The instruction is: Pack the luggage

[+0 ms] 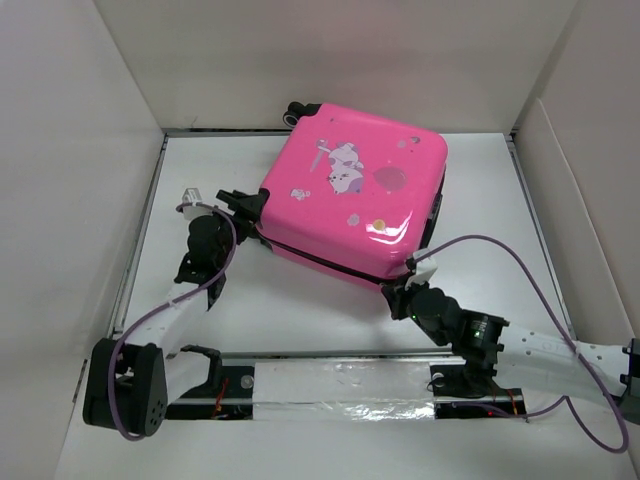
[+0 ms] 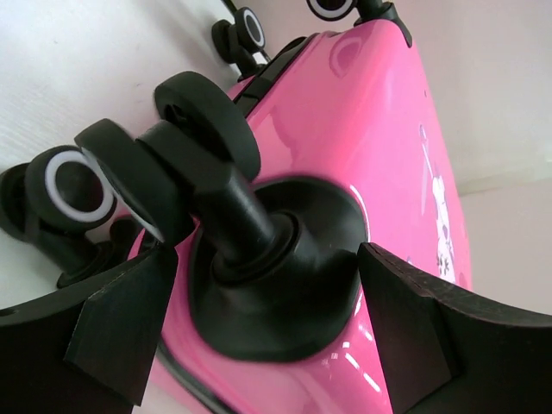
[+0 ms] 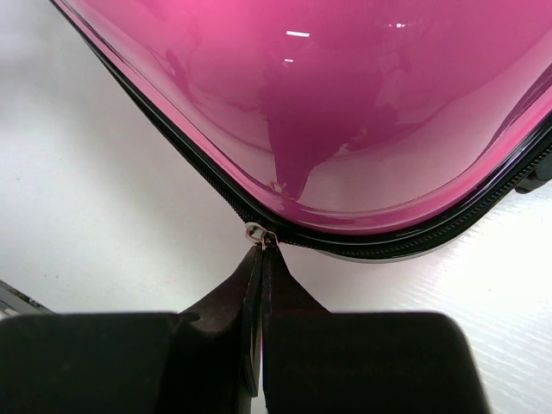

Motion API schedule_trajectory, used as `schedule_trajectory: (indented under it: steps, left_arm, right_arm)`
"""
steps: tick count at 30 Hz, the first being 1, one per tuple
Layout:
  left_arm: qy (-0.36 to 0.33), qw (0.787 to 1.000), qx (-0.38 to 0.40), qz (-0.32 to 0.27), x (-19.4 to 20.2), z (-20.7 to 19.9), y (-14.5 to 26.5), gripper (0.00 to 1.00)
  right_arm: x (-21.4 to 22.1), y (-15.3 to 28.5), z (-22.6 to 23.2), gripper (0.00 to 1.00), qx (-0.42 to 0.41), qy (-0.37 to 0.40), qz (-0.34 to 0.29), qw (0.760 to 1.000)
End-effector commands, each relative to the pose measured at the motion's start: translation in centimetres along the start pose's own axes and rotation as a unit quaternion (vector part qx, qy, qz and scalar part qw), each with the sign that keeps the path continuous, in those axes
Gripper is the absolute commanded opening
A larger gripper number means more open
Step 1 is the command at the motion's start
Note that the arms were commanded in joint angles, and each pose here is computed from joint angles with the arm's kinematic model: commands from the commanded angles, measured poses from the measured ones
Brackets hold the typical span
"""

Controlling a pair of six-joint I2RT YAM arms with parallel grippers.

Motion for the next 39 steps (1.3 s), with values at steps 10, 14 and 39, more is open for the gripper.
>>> schedule_trajectory:
  steps: [10,14,39]
  left_arm:
    - [0.002,0.997,0.057,-0.053,-4.1,-3.0,-1.9,0.83]
    - [0.004,0.999,0.032,-0.042,-2.9,-1.3,-0.5,0.85]
    - [0.068,0.993,0.072,-0.068,-5.6,-1.9,-5.0,0.53]
  right_arm:
    - [-2.6,0.8,2.5,0.00,-0.055,-0.031,-0.036,0.997]
    - [-2.7,0.9,2.5,0.00,-0.063,-0.026,-0.039,0.997]
    - [-2.6,0.6,3.3,0.00,-0.076,-0.014,-0.032,0.996]
Point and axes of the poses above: each gripper's point midway between its finger pads, its own y axis back along the fingers, its own z axis along the line the jaws close on, x = y × z, the point moved 2 cm from there along y, back along the fingers, and after that the axes turned 12 degrees about -y, right-handed, at the moved point
